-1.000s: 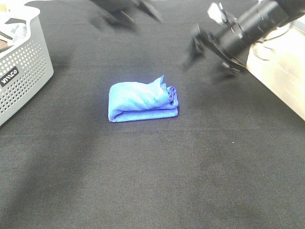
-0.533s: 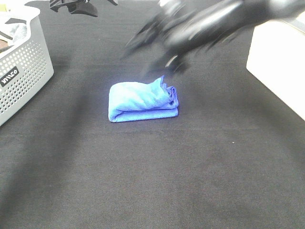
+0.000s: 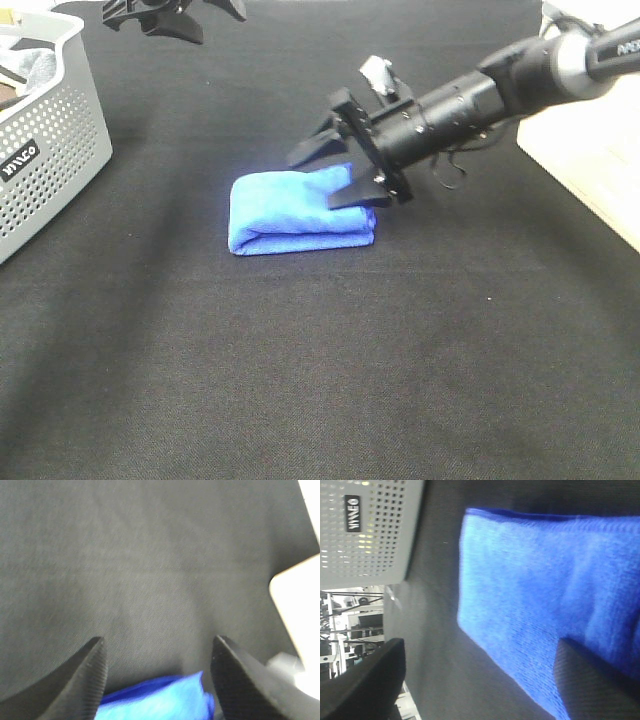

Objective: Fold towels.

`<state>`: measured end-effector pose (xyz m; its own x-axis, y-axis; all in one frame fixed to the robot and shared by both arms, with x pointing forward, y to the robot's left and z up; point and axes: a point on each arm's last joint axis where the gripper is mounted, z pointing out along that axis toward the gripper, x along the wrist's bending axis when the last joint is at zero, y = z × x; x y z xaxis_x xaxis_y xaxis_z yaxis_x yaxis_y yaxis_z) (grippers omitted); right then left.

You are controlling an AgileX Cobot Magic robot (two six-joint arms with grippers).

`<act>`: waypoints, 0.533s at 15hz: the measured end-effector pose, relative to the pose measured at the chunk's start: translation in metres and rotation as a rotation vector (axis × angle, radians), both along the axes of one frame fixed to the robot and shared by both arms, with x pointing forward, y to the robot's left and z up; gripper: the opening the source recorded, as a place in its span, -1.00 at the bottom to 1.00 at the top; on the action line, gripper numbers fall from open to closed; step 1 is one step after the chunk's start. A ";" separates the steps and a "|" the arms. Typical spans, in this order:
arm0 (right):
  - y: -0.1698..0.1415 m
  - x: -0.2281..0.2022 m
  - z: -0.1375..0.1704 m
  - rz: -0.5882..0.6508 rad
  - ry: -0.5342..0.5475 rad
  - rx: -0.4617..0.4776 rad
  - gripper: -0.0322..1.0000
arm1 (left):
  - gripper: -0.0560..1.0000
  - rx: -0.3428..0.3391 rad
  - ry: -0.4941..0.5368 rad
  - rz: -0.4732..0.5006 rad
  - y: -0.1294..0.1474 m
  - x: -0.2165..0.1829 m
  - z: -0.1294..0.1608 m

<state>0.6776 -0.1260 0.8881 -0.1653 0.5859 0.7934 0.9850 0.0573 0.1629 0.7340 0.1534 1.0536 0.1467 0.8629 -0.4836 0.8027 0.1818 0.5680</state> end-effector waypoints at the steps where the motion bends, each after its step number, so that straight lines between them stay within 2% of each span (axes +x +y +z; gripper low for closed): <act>1: -0.002 0.000 -0.005 0.010 0.005 -0.022 0.55 | 0.22 0.007 0.008 -0.005 0.000 -0.001 -0.001; 5: -0.018 0.000 -0.001 0.011 0.038 -0.048 0.55 | 0.22 0.021 0.049 -0.026 0.000 -0.004 -0.003; 8: -0.043 0.001 0.039 0.002 -0.016 -0.102 0.55 | 0.22 0.097 0.079 -0.058 0.006 -0.014 0.006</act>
